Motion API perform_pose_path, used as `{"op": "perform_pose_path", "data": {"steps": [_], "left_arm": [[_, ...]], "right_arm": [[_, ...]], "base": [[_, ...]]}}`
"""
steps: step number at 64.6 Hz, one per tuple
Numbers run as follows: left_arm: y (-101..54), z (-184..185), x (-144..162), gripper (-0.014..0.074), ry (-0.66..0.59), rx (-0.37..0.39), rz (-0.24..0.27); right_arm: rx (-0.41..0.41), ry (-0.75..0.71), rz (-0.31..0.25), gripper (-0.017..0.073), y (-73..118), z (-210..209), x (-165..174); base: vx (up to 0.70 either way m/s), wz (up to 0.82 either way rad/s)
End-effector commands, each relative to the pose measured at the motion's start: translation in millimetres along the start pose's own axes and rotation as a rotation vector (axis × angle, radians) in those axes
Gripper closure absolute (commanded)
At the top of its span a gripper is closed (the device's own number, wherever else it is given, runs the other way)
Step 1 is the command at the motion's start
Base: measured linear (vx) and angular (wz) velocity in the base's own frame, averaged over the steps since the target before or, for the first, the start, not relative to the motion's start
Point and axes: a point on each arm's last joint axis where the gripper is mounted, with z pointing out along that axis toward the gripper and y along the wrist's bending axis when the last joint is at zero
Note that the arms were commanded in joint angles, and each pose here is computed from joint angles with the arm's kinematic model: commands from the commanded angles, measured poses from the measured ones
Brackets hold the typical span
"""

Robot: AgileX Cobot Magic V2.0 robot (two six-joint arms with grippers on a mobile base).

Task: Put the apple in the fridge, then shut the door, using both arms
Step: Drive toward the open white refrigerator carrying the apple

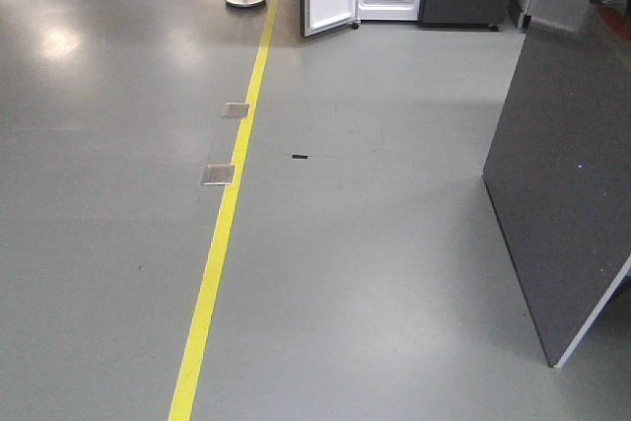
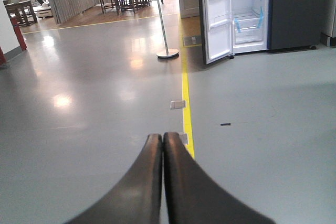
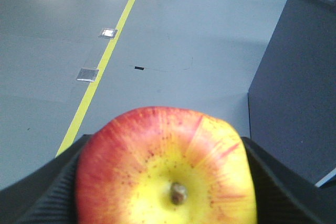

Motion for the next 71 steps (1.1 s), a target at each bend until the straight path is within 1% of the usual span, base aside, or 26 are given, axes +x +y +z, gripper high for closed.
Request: {"op": "perform_pose_path", "data": {"steps": [1, 71], "left_arm": [[-1.0, -2.8, -12.6, 0.0600, -0.100, 0.017, -0.013], [-1.0, -2.8, -12.6, 0.0600, -0.100, 0.017, -0.013]], "right_arm": [[0.016, -0.133, -0.010, 0.0410, -1.3, -18.5, -15.8], [0.016, -0.135, -0.010, 0.0410, -1.3, -18.5, -15.9]], "base": [[0.12, 0.01], [0.17, 0.01]]}}
